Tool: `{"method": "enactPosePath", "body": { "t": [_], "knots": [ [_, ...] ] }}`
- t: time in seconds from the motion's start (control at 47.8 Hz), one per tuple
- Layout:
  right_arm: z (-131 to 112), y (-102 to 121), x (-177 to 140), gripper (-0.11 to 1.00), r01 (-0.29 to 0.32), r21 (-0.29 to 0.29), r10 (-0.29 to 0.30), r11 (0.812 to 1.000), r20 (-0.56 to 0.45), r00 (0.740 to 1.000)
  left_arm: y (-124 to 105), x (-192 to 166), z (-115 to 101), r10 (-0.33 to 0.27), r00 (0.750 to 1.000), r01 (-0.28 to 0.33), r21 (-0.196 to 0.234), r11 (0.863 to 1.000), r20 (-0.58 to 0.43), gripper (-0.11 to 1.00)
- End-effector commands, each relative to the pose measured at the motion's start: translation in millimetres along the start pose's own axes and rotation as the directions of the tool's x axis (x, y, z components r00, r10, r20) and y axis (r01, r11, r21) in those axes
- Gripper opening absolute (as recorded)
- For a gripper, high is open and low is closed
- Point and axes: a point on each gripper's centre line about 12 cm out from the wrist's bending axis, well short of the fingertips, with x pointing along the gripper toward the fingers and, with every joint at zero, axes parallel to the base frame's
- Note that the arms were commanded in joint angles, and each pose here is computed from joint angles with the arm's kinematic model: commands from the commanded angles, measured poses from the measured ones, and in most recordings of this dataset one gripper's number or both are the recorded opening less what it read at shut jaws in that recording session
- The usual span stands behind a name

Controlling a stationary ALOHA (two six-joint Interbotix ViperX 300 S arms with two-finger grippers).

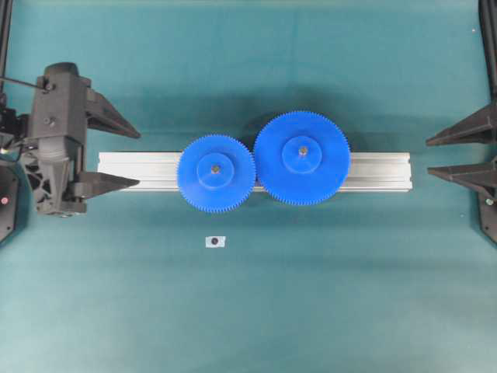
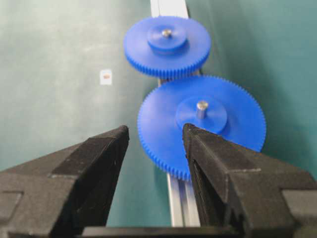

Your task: Insert the small gear onto the shaft.

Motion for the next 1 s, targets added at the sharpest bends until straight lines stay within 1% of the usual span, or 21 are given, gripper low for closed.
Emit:
{"method": "enactPosePath", "body": {
  "t": [0.0, 0.983],
  "knots": [
    [4.8, -0.2, 0.0, 0.60, 0.002, 0.012, -0.002, 1.000, 0.014, 1.000, -0.5, -6.1, 4.9, -0.001, 0.999, 0.001, 0.002, 1.000, 0.032, 0.81],
    [4.3, -0.2, 0.2, 0.60, 0.002, 0.012, -0.002, 1.000, 0.014, 1.000, -2.4, -6.7, -1.4, -0.007, 1.000, 0.007, 0.005, 1.000, 0.023, 0.80]
  ]
}}
